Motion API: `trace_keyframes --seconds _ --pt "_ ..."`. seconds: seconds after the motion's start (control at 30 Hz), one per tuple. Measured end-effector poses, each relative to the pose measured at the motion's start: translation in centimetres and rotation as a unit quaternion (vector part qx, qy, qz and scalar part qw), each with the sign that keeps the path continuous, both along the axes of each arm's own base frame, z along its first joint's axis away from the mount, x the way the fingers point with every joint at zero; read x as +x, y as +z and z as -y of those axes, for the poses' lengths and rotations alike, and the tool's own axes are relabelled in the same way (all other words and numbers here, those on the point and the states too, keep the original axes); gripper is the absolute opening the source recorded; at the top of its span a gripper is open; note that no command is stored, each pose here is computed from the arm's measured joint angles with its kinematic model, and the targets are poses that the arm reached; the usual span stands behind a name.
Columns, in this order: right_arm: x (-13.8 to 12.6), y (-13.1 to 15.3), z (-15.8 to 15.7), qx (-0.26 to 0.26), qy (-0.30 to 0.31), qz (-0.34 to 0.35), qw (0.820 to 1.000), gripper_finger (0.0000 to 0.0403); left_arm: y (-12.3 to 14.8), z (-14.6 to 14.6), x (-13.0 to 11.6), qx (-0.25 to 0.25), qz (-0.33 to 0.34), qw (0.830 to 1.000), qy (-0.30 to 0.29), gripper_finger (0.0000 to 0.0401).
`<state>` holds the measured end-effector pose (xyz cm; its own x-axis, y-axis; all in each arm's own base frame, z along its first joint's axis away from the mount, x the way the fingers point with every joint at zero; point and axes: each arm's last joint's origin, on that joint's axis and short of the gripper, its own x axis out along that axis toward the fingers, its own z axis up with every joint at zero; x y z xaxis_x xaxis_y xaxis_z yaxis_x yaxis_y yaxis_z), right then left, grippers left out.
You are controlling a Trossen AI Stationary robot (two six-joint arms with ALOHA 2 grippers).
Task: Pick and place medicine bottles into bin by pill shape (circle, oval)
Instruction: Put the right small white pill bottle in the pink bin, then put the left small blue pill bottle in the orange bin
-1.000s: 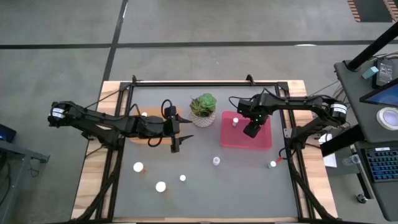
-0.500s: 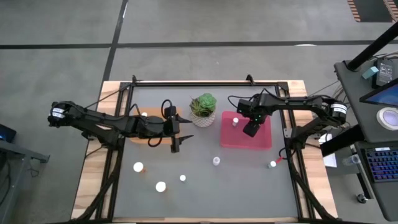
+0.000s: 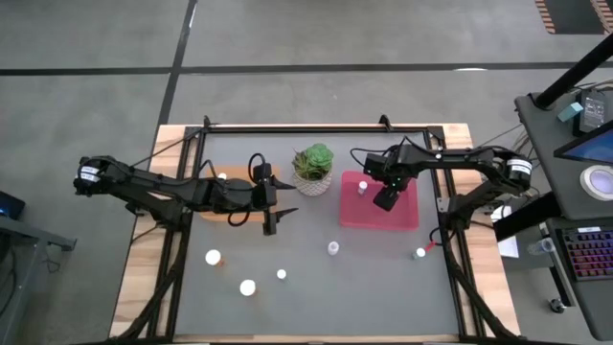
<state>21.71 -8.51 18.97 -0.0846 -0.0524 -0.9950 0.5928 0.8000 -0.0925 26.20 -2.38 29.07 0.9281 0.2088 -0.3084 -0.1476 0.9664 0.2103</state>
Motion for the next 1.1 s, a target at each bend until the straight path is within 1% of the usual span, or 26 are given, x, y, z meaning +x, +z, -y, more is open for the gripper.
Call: trace_keyframes --seconds 0.2,0.43,0.6,0.73,0.8,0.87,1.0,1.1 --pt "0.3 1.7 0.1 -0.006 -0.001 0.015 1.000 0.0198 0.0 0.0 0.0 0.000 0.001 1.000 0.000 0.0257" --pt "0.8 5.2 0.2 -0.013 -0.008 0.031 0.999 0.0194 0.0 0.0 0.0 -0.002 0.001 1.000 0.000 0.0257" --pt "0.8 8.1 -0.8 -0.032 -0.006 0.087 0.996 0.0194 0.0 0.0 0.0 -0.021 0.005 1.000 0.006 0.0257" --pt "0.4 10.1 -2.6 -0.052 0.014 0.152 0.987 0.0194 0.0 0.1 0.0 -0.036 0.006 0.999 0.009 0.0257" --pt "0.1 10.8 -3.8 -0.075 0.027 0.201 0.976 0.0194 0.0 0.2 0.0 -0.038 0.006 0.999 0.007 0.0257" --pt "-0.2 11.4 -5.1 -0.103 0.045 0.252 0.961 0.0194 0.0 0.2 0.0 -0.040 0.007 0.999 0.007 0.0257" --pt "-0.8 12.0 -7.7 -0.156 0.087 0.360 0.916 0.0194 0.0 0.2 0.0 -0.062 0.014 0.998 0.013 0.0257" --pt "-1.5 12.0 -9.3 -0.185 0.125 0.427 0.877 0.0194 0.0 0.3 0.0 -0.078 0.016 0.997 0.015 0.0257"
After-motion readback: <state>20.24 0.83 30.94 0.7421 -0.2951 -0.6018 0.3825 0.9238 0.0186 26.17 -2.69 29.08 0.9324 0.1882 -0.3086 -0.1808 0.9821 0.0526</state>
